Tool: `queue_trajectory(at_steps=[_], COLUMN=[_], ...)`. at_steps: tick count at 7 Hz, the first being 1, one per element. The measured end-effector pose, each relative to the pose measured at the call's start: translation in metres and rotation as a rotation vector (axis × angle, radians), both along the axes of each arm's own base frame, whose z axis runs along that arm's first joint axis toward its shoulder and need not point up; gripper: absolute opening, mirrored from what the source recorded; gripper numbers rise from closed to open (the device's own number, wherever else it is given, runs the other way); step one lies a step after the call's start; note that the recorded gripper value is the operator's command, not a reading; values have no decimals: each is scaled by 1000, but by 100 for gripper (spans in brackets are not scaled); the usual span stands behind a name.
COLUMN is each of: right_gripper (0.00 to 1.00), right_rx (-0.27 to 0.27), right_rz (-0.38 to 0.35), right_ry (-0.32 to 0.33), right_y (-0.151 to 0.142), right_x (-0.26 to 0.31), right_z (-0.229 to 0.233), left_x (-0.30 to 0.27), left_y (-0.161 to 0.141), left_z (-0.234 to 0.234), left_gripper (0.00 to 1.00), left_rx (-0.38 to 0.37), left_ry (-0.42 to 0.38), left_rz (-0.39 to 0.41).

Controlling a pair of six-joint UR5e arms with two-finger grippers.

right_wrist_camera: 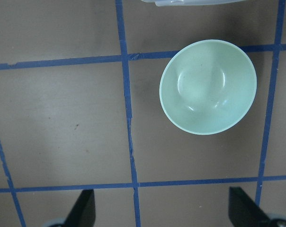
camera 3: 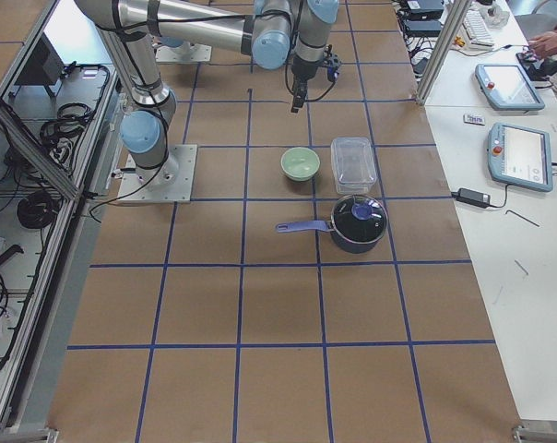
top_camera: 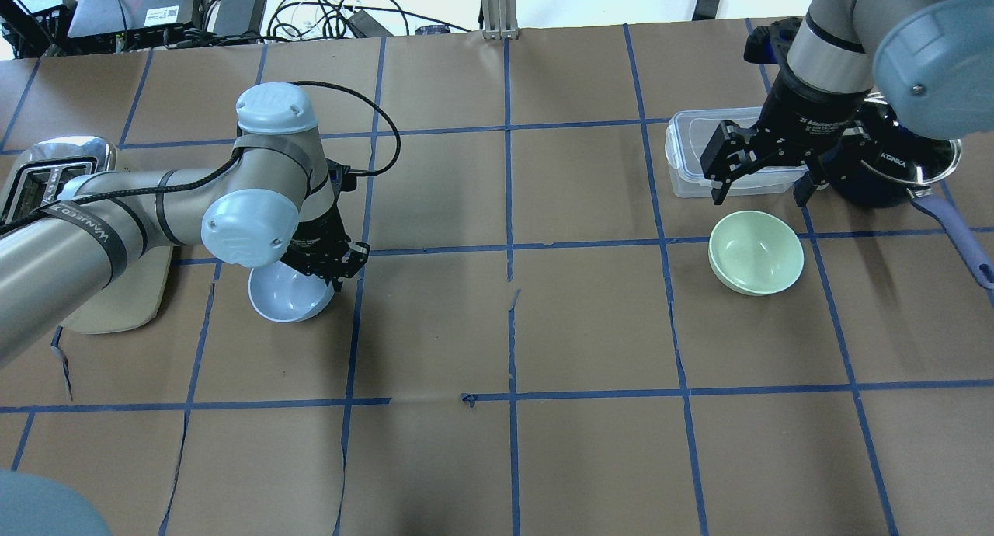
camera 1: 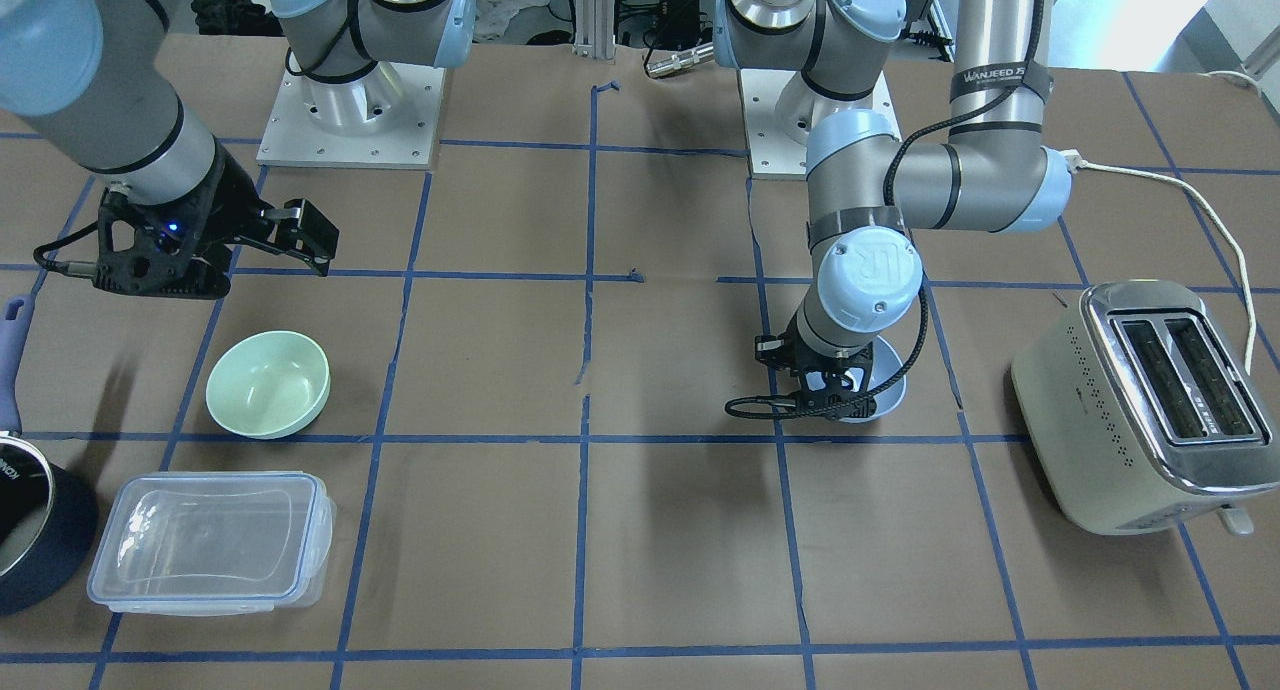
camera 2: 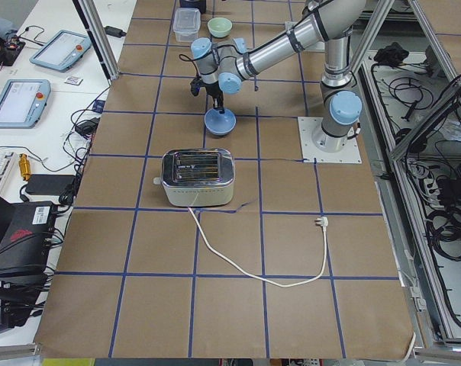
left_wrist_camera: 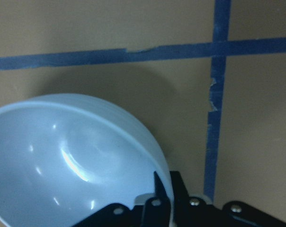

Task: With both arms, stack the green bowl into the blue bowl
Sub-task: 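Slide the blue bowl to table center with left gripper while right grasps green bowl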

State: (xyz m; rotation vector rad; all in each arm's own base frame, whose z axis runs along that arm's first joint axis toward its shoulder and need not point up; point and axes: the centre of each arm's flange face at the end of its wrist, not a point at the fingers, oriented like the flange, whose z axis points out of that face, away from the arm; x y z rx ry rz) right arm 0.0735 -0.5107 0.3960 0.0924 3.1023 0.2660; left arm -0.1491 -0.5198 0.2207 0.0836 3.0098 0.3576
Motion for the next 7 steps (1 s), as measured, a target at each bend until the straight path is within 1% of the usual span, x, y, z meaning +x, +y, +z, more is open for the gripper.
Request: queue_trajectory(at_steps=[1, 2, 3, 5, 6, 7], right_gripper=[100, 100, 100, 100, 100, 100], right_rx=[-7, -24, -42, -80, -83, -90], right_rz=[-6, -7, -6, 1, 0, -5], right_ry=[0, 2, 3, 8, 8, 9], right_y=[-5, -6, -2, 4, 2, -2], right_x=[-5, -6, -6, -5, -6, -9], right_z=[-28, -57, -84, -120, -132, -140], left_x=[-34, -66, -97, -165, -201, -229], left_y=[-2, -2, 4, 26, 33, 32], left_z=[10, 18, 19, 8, 3, 1], left_gripper=[0, 0, 0, 0, 0, 0], left_rx=[-34, -60, -68, -69, -89, -107], left_ry=[-4, 3, 22, 41, 61, 90], left_rz=[13, 33, 37, -20, -36, -37])
